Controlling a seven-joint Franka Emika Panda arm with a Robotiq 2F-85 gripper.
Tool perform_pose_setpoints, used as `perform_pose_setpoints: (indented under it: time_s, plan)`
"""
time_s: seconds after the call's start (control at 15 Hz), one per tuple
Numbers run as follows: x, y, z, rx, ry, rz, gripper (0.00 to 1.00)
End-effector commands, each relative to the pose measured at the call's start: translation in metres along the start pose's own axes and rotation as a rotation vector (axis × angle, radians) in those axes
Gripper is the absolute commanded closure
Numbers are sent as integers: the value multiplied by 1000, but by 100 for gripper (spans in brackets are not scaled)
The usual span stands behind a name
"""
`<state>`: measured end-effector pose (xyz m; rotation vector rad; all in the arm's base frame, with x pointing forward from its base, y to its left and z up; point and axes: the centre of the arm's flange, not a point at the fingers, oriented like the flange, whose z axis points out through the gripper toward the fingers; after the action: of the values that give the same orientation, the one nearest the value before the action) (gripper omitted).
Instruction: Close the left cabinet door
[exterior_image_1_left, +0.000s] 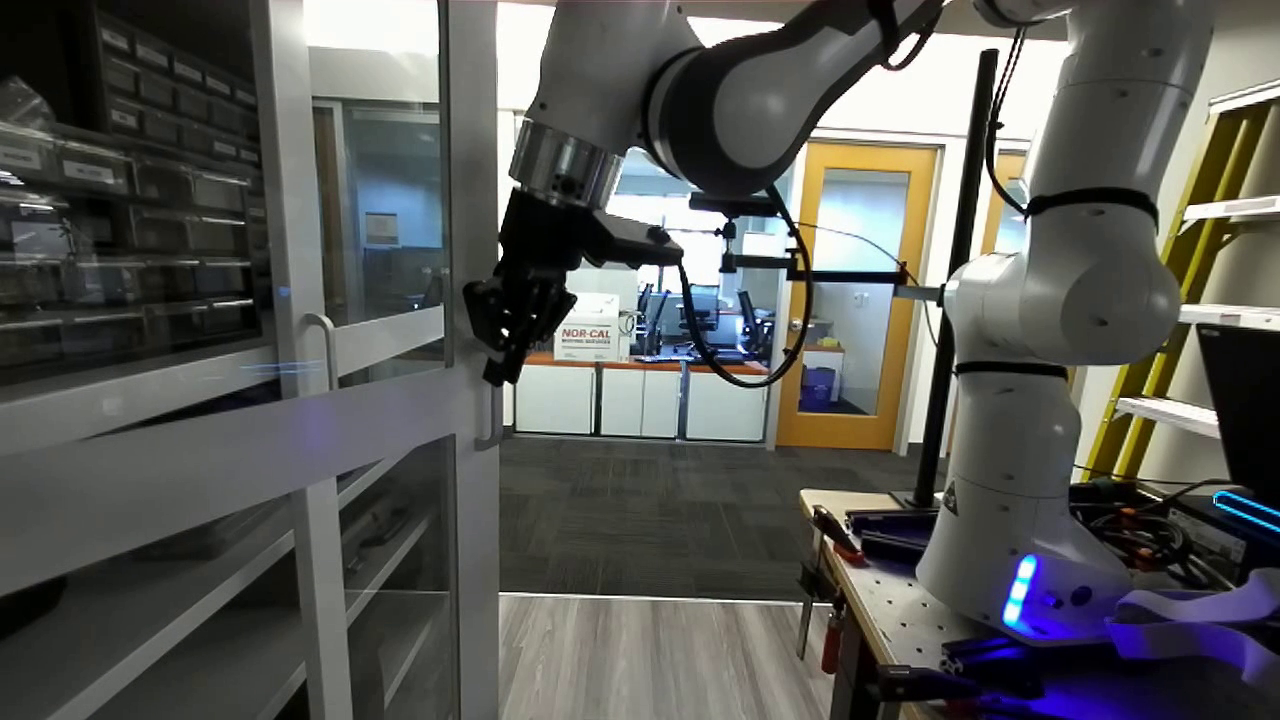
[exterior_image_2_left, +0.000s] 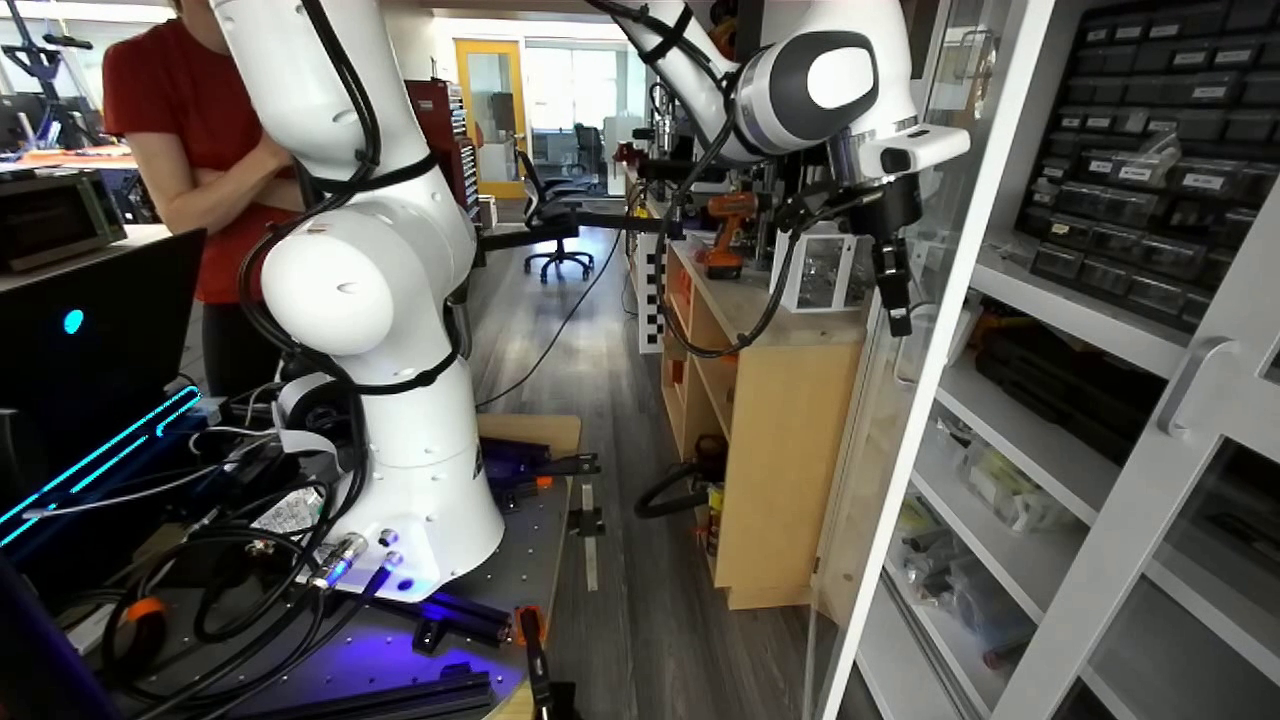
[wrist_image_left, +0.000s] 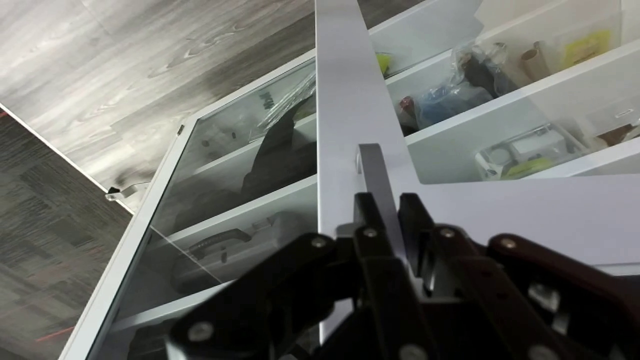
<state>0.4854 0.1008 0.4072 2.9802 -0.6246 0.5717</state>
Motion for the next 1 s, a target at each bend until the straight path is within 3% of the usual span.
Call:
perform_pose_setpoints:
  time_s: [0.0, 0.6, 0.93]
  plan:
    - [15, 8, -8, 10, 14, -30, 96]
    - [59, 25, 5, 105, 62, -95, 96]
    - [91, 25, 22, 119, 93, -127, 96]
